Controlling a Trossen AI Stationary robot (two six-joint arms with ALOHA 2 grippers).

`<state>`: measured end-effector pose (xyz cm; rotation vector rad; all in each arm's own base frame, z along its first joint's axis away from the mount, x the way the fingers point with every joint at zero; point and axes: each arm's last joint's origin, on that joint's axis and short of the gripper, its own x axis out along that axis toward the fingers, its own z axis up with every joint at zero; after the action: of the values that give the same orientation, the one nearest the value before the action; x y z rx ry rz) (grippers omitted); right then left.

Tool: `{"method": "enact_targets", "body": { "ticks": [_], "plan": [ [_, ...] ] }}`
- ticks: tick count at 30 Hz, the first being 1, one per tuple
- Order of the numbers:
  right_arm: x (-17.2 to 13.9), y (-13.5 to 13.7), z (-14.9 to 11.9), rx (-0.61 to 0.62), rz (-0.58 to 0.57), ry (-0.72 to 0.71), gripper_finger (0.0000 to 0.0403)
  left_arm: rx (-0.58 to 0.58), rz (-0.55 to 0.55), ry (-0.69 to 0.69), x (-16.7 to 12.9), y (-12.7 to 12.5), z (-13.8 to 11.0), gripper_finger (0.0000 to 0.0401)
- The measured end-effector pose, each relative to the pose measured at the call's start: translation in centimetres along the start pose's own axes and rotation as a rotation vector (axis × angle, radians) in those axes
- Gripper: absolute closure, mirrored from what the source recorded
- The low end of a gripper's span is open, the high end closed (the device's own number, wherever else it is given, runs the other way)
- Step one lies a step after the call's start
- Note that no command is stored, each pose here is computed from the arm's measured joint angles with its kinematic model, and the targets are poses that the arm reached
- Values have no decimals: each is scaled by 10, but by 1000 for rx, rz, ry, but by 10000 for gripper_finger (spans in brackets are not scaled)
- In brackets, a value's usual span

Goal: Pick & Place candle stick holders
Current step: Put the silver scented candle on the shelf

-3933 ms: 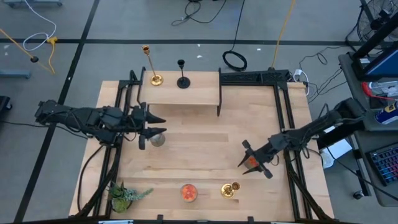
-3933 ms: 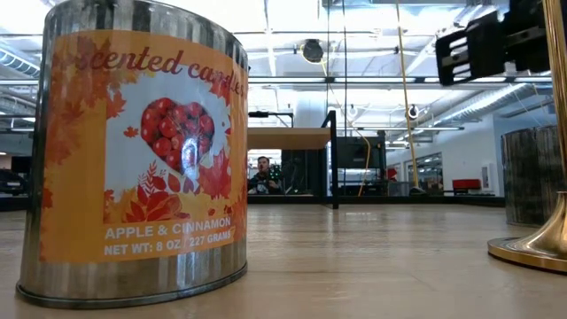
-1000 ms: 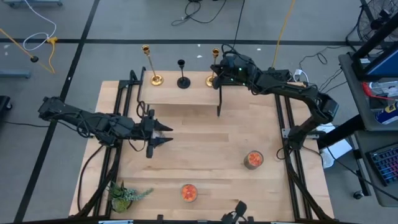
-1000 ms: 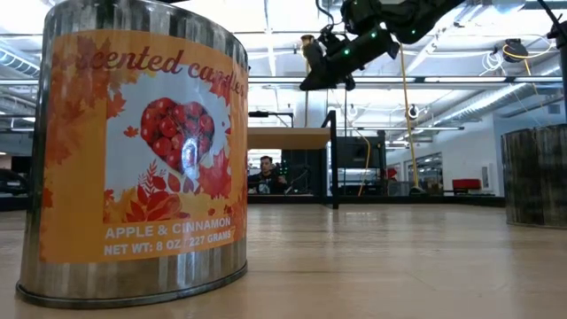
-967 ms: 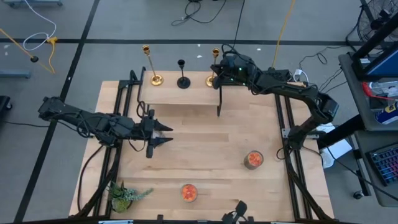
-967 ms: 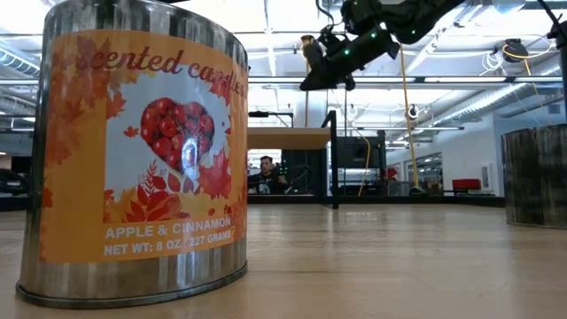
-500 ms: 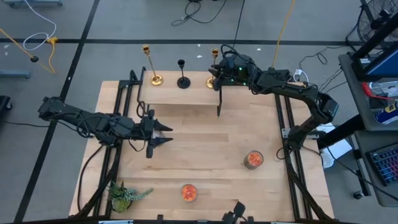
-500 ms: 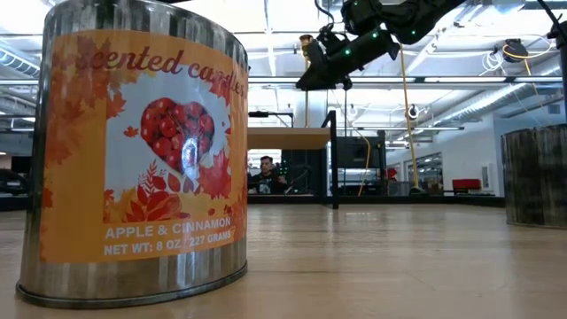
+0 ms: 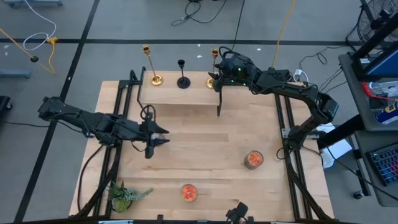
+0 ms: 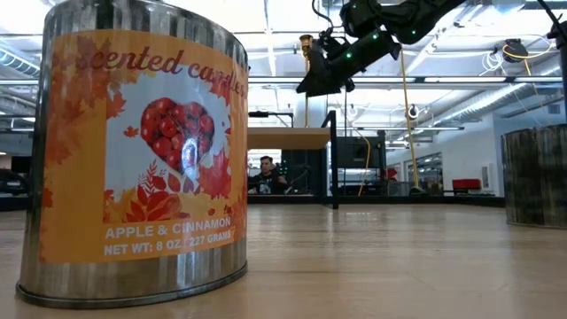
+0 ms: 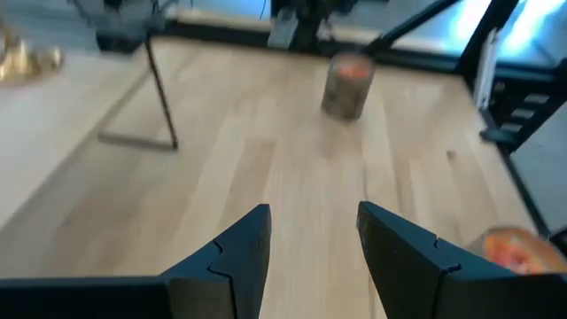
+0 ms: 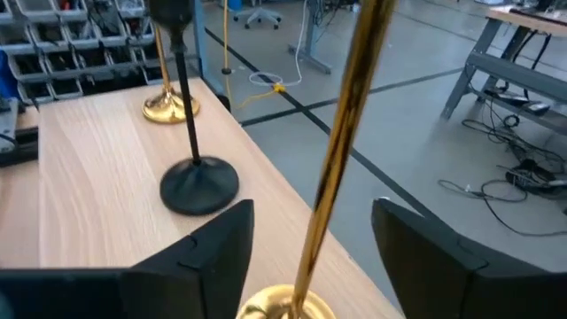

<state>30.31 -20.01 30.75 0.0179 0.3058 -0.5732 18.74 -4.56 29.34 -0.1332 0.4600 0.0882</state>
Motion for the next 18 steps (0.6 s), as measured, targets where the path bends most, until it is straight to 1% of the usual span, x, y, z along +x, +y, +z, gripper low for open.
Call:
{"method": "enact_targets", "body": {
  "ticks": [4, 8, 15, 18],
  "plan": [
    [-4, 0, 1, -27, -18, 17, 157, -55, 54, 118, -1, 4, -12, 224],
    [-13, 0, 4, -30, -19, 34, 151, -109, 110, 236, -2, 8, -24, 224],
    [-35, 0, 7, -32, -14, 108, 153, -213, 222, 328, 7, 10, -35, 224],
    [-46, 0, 8, -33, -9, 146, 151, -222, 255, 360, 17, 9, -39, 224]
  ]
}}
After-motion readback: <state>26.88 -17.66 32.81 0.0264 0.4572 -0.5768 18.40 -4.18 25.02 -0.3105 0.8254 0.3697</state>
